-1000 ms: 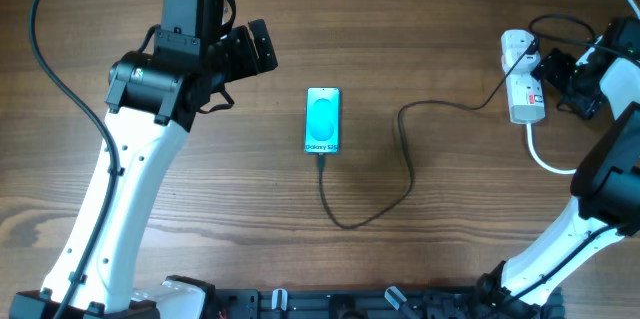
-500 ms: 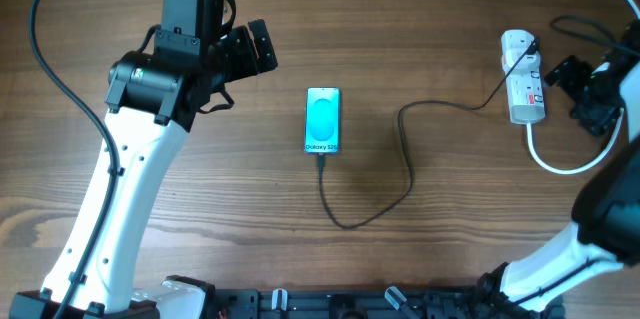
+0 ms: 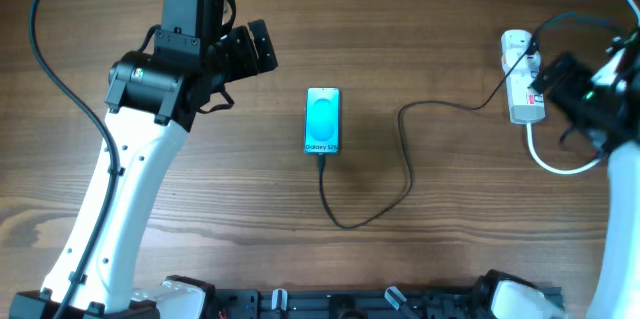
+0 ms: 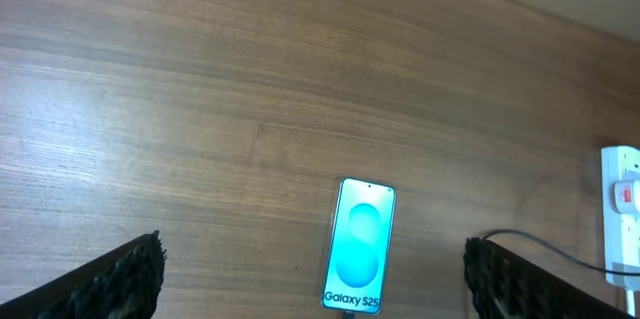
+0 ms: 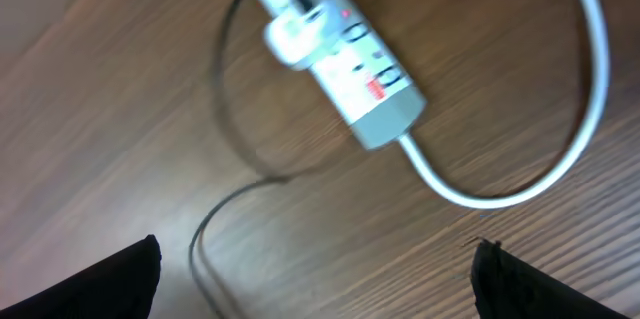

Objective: Plug charger to phone and switch on socket

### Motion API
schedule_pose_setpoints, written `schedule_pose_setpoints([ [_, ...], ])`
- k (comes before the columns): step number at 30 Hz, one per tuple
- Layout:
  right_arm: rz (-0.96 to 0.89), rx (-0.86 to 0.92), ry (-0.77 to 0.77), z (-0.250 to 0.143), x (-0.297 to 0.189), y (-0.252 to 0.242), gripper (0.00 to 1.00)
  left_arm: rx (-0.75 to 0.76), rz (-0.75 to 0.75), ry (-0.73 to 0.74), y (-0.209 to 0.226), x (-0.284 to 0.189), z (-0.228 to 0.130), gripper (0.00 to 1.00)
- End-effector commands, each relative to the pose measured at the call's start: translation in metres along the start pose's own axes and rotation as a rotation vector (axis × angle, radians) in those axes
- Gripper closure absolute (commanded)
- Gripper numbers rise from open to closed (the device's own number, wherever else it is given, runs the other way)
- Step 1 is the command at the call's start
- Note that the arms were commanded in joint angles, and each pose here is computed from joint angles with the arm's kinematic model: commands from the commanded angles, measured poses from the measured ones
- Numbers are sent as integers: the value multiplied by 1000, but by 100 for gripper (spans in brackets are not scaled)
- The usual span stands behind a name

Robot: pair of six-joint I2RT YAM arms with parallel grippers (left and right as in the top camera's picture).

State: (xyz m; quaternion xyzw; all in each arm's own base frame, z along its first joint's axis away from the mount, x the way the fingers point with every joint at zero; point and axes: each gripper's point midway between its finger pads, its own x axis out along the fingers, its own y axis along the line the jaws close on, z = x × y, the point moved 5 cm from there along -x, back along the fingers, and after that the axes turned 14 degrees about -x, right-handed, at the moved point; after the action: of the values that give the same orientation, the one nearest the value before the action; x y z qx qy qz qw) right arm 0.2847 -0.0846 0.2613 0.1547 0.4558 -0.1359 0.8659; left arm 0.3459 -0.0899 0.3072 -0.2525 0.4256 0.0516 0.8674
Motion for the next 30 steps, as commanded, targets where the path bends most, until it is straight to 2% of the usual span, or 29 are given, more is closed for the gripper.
schedule_pose_setpoints([
  [1,26,-63,-89,-27,-26,11,0,-9,9,-15,2,-2,2,0],
  [9,74,-90,-283,-65,-78,12,0,-9,9,-15,2,-2,2,0],
  [12,152,-74,-228,-84,-85,19,0,-9,9,-15,2,-2,2,0],
  [14,146,-63,-130,-103,-82,16,0,-9,9,-15,2,-2,2,0],
  [17,136,-50,-70,-113,-79,14,0,-9,8,-15,2,-2,2,0],
  [30,105,-67,-62,-112,-76,10,0,-9,8,-15,2,-2,2,0],
])
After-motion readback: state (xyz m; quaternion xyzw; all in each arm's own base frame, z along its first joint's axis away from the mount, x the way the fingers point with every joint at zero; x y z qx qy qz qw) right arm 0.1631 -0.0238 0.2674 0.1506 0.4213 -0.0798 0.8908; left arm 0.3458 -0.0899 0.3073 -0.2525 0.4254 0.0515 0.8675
